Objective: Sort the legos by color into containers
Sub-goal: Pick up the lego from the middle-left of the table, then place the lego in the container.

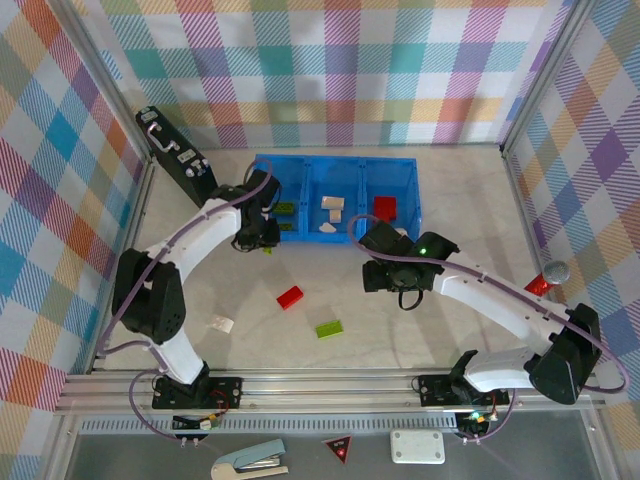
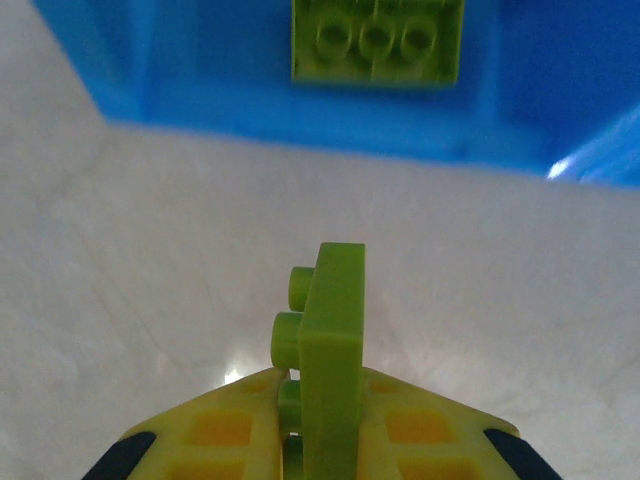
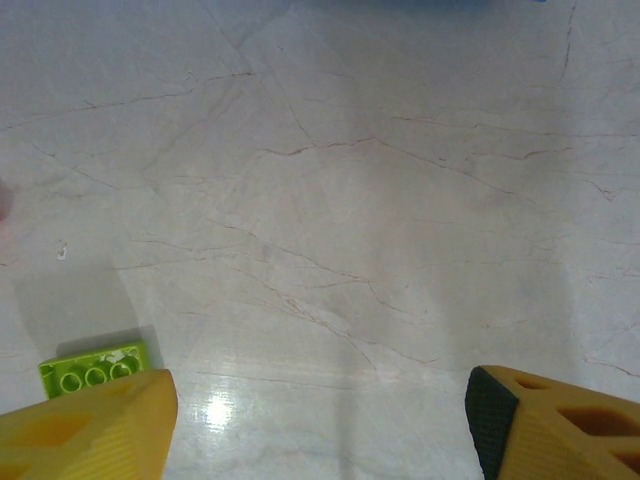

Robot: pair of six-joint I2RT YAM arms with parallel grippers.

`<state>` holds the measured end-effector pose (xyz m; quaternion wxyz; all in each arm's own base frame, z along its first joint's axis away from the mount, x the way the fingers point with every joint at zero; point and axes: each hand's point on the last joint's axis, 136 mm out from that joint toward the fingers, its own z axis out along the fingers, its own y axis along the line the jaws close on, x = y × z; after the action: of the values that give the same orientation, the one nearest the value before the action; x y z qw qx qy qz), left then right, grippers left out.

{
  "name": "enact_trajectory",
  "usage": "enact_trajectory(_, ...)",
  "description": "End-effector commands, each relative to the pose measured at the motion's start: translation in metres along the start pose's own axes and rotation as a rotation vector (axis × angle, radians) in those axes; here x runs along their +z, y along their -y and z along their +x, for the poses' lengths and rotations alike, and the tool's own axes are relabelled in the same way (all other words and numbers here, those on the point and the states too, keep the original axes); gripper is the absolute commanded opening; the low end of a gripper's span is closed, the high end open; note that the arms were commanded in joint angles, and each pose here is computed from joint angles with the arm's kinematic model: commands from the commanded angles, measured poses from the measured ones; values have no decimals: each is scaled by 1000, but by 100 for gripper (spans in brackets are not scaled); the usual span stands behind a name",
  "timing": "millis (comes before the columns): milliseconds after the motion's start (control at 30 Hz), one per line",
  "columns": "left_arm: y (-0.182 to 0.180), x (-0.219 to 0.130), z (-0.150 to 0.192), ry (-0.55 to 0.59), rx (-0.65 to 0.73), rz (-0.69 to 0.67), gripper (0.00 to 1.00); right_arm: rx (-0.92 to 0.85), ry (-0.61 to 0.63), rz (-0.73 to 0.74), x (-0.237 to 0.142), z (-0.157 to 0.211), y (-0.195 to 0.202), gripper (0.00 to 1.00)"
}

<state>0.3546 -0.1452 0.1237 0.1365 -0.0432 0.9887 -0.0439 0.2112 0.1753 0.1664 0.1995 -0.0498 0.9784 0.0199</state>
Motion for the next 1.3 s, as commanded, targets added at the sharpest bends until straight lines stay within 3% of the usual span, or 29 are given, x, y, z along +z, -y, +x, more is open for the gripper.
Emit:
enact_trajectory(0, -2, -5, -25, 20, 54, -25, 18, 16, 13, 9, -13, -2, 4, 77)
enact_trajectory(500, -20, 24, -106, 81, 158, -260, 18, 53, 21, 21, -16, 3, 13, 77)
enact_trajectory(933, -28, 56, -113, 47, 214, -344, 22, 47, 19, 15, -14, 2, 10, 77)
enact_trajectory(1267, -22, 62, -111, 33, 205, -303, 28, 44, 18, 13, -14, 1, 8, 77)
